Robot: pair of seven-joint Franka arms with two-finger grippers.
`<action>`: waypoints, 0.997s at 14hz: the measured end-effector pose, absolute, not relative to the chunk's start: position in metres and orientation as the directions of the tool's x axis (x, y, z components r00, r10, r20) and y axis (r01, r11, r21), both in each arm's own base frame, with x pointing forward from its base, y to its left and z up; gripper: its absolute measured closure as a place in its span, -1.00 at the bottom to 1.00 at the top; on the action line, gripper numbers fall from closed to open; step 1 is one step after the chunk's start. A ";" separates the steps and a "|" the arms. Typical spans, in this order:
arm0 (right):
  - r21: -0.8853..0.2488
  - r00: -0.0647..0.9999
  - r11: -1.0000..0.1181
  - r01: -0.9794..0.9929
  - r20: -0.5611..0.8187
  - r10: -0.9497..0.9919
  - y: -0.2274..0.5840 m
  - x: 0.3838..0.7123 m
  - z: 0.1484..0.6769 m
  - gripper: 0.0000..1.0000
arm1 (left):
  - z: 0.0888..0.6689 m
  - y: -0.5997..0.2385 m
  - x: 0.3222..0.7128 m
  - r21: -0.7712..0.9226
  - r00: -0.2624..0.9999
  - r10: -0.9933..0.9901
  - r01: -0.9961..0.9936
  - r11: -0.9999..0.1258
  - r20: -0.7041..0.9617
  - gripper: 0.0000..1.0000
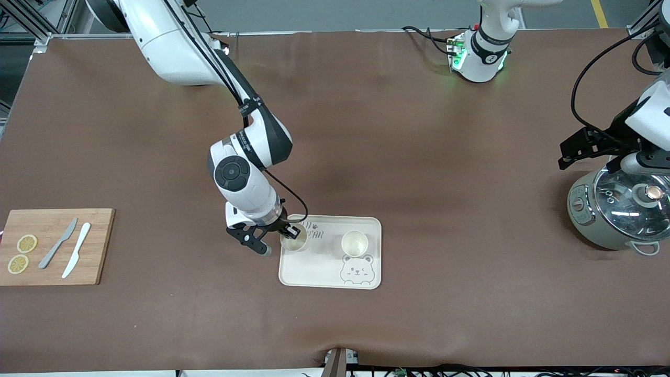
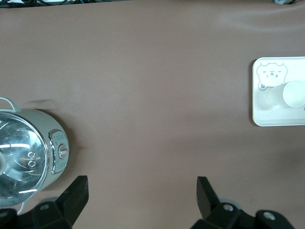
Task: Place white IKEA cup upright on tray with both arms
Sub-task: 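Lower the cup upright beside the first cup and open the right gripper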
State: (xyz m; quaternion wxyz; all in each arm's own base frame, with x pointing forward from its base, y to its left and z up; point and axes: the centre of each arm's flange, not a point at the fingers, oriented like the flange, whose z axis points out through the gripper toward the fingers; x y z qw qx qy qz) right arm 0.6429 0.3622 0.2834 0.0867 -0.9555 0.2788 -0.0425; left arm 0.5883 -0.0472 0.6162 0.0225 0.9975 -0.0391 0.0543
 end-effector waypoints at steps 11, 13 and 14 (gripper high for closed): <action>-0.193 0.840 -0.833 -0.519 0.067 -0.539 0.360 0.649 0.236 0.92 | 0.605 -0.052 0.589 0.009 0.986 -0.149 -0.150 -0.989 0.071 -1.00; -0.193 0.839 -0.832 -0.520 0.068 -0.540 0.361 0.648 0.233 0.92 | 0.602 -0.053 0.589 0.010 0.987 -0.150 -0.151 -0.989 0.053 -1.00; -0.192 0.839 -0.833 -0.519 0.073 -0.539 0.362 0.648 0.232 0.92 | 0.599 -0.053 0.589 0.010 0.988 -0.150 -0.151 -0.989 0.044 -1.00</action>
